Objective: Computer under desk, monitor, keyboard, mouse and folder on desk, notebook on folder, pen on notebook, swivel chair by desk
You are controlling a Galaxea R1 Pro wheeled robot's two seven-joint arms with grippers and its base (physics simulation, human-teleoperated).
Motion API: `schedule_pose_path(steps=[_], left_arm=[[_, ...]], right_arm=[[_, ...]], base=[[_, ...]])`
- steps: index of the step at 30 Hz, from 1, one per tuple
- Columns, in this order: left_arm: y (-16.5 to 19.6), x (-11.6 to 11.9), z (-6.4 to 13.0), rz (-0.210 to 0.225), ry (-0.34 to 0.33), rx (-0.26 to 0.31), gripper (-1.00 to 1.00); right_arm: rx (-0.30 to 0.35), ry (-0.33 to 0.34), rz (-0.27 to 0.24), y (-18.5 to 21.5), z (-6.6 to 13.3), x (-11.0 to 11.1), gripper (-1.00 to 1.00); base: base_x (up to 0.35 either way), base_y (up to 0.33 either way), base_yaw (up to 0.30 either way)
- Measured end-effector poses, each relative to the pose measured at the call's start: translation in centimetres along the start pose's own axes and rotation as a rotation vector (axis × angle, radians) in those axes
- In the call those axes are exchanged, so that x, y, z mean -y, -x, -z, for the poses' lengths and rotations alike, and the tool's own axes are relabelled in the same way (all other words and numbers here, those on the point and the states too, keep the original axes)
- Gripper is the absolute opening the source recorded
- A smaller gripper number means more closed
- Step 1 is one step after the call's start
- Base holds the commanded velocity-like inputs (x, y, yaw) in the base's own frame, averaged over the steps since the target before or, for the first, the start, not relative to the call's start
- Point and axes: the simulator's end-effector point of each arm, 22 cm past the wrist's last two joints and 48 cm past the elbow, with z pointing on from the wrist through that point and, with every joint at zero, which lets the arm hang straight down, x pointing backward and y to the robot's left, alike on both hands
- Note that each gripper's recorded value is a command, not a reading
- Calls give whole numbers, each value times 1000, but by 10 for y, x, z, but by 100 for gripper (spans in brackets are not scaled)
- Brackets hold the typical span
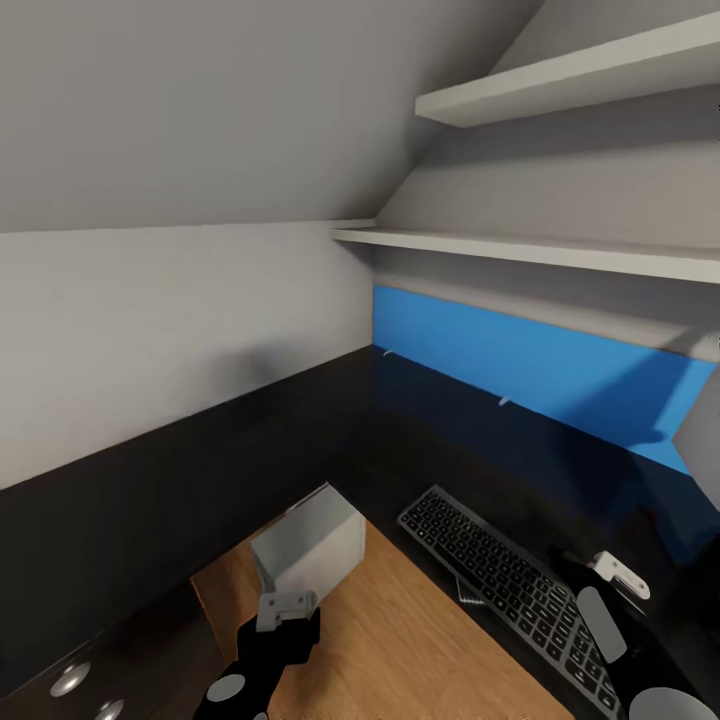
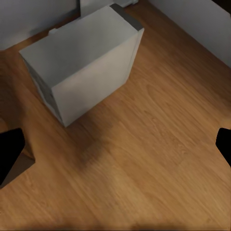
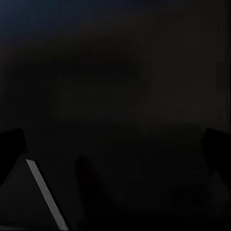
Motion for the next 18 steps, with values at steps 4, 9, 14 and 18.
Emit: schedule_pose_path(steps=[4, 9, 14, 18], left_arm=[[-1, 0, 0, 0, 0, -3, 100], [-1, 0, 0, 0, 0, -2, 100], [-1, 0, -1, 0, 0, -3, 100], [-1, 1, 0, 0, -1, -3, 100]], right_arm=[[-2, -4, 0, -1, 0, 1, 100], [-2, -4, 2, -1, 0, 1, 100], [-4, -5, 1, -2, 0, 1, 100], [-5, -7, 3, -3, 0, 2, 100]], base=[[-126, 53, 0], [-33, 9, 0], [-182, 1, 0], [-69, 0, 0]])
